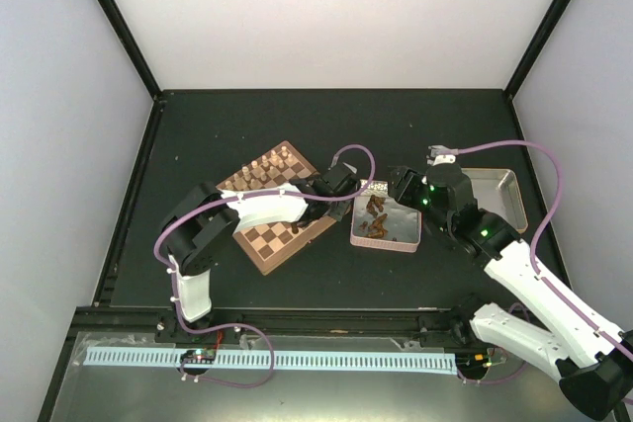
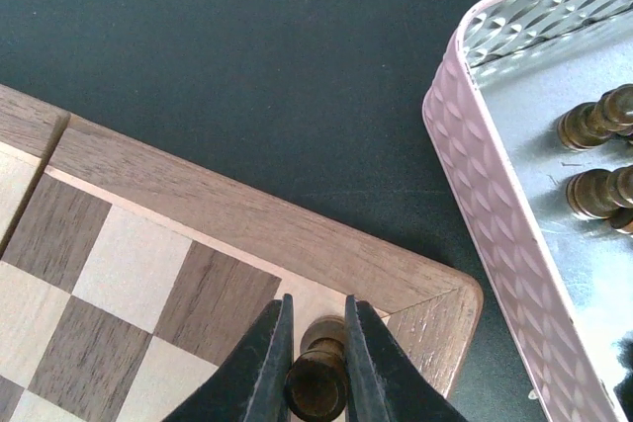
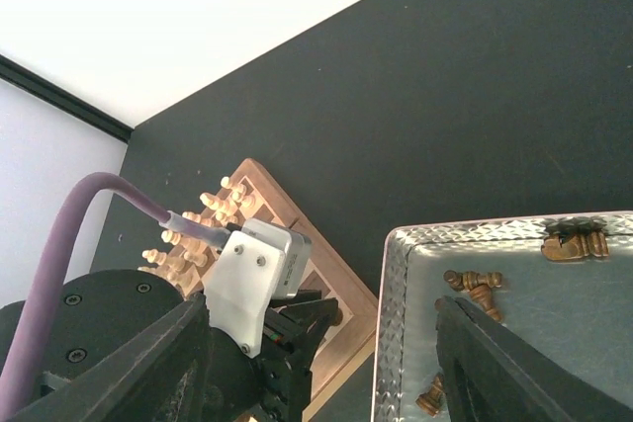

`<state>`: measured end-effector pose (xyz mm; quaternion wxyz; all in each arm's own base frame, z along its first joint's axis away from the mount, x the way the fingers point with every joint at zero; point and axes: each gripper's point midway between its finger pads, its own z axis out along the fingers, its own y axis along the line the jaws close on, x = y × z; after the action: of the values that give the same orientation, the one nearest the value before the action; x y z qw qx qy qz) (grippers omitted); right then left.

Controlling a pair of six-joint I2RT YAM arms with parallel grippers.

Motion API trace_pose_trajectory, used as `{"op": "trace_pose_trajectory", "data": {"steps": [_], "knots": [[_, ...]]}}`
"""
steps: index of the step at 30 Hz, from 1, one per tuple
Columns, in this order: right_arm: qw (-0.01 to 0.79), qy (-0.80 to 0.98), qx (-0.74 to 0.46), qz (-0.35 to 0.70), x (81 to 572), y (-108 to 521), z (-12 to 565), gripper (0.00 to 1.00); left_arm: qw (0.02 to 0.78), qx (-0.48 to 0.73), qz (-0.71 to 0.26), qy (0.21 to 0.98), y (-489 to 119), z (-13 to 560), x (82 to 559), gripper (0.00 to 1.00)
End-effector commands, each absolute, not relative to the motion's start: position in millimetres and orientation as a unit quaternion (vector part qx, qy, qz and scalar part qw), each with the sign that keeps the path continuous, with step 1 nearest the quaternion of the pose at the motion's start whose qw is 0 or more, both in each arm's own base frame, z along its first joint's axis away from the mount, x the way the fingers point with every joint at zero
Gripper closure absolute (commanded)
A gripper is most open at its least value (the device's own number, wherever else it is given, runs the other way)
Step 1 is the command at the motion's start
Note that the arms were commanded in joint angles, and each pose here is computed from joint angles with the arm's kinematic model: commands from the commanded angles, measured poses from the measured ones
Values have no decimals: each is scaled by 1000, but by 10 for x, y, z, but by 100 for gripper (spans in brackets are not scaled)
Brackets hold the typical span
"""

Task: Set up the chess pieces on the board
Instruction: Place the chess piece on the chessboard.

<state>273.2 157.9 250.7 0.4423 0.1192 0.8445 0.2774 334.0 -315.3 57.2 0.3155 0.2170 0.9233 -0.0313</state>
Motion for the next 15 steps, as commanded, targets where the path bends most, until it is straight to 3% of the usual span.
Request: {"op": "trace_pose_trajectory", "data": {"steps": [1, 15], "knots": [[442, 845, 130, 273, 2736, 1541, 2462, 36, 315, 210, -24, 925, -3075, 560, 3332, 93], [438, 845, 130, 277, 2731, 1554, 2449, 36, 319, 202, -21, 926, -3023, 654, 3314, 89]]}}
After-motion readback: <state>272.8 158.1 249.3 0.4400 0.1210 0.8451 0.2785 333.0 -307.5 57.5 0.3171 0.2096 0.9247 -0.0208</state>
